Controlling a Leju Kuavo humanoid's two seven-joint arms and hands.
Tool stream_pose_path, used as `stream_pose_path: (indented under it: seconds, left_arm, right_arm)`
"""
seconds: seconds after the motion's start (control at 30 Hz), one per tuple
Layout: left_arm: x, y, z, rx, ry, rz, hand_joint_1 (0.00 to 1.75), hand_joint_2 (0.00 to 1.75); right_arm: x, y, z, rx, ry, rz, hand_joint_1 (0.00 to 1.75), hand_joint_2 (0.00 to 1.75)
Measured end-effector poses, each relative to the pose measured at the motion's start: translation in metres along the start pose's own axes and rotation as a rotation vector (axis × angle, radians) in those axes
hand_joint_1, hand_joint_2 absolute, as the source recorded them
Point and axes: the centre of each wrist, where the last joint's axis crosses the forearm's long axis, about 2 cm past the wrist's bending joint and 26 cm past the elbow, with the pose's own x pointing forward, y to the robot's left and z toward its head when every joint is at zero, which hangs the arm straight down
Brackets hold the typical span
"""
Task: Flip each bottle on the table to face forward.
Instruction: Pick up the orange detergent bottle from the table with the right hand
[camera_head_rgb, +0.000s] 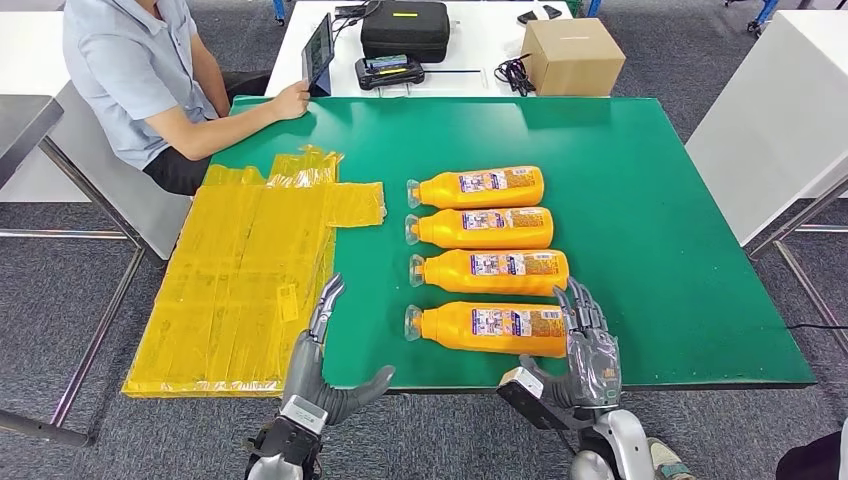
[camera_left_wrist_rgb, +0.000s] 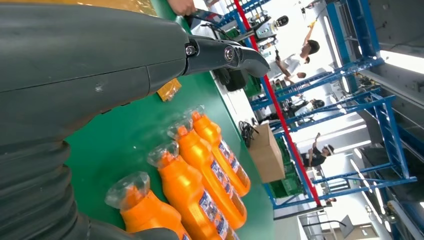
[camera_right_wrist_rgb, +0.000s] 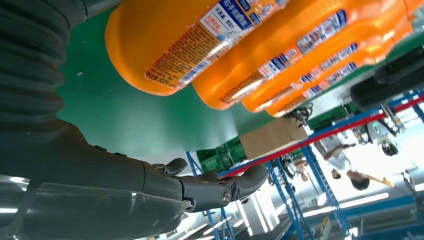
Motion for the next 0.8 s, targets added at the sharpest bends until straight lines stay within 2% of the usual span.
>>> stream_pose_path:
  seconds: [0.4, 0.8]
  left_arm:
    - [0.004, -0.005, -0.01, -0.004, -0.029, 0.004, 0.0, 1.75]
    - [0.004, -0.004, -0.014, -0.002, -0.036, 0.007, 0.0, 1.75]
  right_arm:
    - [-0.01, -0.001, -0.014, 0.141, -0.013, 0.041, 0.0, 1.75]
    - [-0.017, 0.004, -0.015, 0.255, 0.026, 0.055, 0.0, 1.75]
